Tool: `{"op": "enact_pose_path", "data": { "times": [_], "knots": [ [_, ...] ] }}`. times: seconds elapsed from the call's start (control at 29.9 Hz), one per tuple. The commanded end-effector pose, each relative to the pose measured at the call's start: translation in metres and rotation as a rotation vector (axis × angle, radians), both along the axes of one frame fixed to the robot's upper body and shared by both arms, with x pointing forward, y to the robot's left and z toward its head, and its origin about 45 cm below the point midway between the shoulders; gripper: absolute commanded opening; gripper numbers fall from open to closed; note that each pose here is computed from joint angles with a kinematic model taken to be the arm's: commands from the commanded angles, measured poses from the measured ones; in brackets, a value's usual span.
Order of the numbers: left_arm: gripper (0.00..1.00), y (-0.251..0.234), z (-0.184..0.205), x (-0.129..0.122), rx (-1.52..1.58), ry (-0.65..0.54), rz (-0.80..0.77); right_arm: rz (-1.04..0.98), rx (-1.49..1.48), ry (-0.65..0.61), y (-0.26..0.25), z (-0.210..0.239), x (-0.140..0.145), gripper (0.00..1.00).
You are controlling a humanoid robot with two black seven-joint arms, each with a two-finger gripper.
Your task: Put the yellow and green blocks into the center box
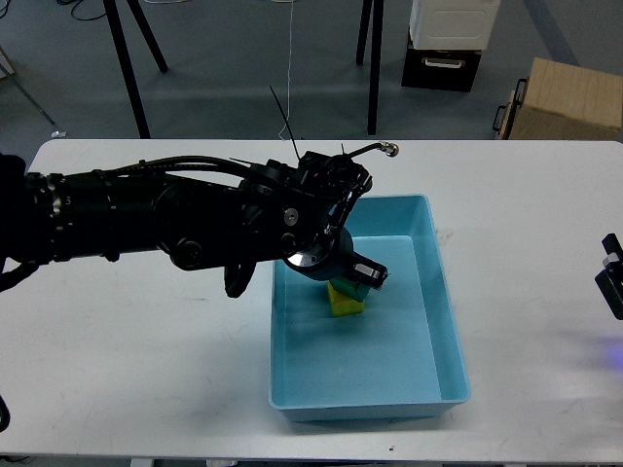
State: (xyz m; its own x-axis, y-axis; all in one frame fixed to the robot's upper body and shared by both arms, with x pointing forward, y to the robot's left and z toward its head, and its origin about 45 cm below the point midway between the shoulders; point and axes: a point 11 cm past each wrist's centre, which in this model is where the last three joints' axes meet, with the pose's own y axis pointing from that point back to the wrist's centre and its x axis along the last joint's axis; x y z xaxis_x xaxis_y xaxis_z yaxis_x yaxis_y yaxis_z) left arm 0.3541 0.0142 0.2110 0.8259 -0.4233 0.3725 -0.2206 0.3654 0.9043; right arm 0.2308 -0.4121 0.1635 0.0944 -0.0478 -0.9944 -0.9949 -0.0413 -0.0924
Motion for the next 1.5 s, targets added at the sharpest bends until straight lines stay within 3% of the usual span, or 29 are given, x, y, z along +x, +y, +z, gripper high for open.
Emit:
{"op": "enact_pose_path", "data": {
  "times": [0.0, 0.17, 0.37, 0.57, 0.77, 1.04, 1.24, 1.4, 1.47],
  "knots": [
    [0.79, -0.002, 0.001, 0.000, -0.013, 0.004, -0.002, -0.001, 0.001, 0.000, 0.000, 0.000, 0.000, 0.98],
    [0.91, 0.000, 0.003, 0.004, -0.014, -0.005, 0.009, -0.001, 0.001, 0.002, 0.000, 0.000, -0.001, 0.98],
    [0.94, -0.011, 0.020, 0.008, -0.071, -0.009, 0.000, 0.001, 0.001, 0.000, 0.000, 0.000, -0.001, 0.98],
    [0.97, 0.005, 0.080, 0.042, -0.240, -0.025, 0.133, 0.004, 0.002, 0.002, 0.001, -0.001, 0.000, 0.98],
    [0.96, 0.021, 0.159, 0.071, -0.656, -0.007, 0.254, 0.012, 0.006, 0.005, 0.004, -0.002, 0.000, 0.98],
    [0.91, 0.098, 0.220, 0.101, -1.134, 0.041, 0.445, 0.020, 0.006, 0.000, 0.007, -0.001, 0.004, 0.98],
    [0.91, 0.192, 0.233, 0.136, -1.607, 0.067, 0.721, 0.024, 0.012, -0.013, 0.010, 0.001, 0.008, 0.99],
    [0.92, 0.275, 0.222, 0.121, -1.967, 0.085, 0.860, 0.026, 0.012, -0.020, 0.010, 0.003, 0.009, 0.99],
    [0.92, 0.304, 0.200, 0.112, -2.049, 0.081, 0.935, 0.016, 0.018, -0.024, 0.009, 0.003, 0.009, 0.99]
  ]
}}
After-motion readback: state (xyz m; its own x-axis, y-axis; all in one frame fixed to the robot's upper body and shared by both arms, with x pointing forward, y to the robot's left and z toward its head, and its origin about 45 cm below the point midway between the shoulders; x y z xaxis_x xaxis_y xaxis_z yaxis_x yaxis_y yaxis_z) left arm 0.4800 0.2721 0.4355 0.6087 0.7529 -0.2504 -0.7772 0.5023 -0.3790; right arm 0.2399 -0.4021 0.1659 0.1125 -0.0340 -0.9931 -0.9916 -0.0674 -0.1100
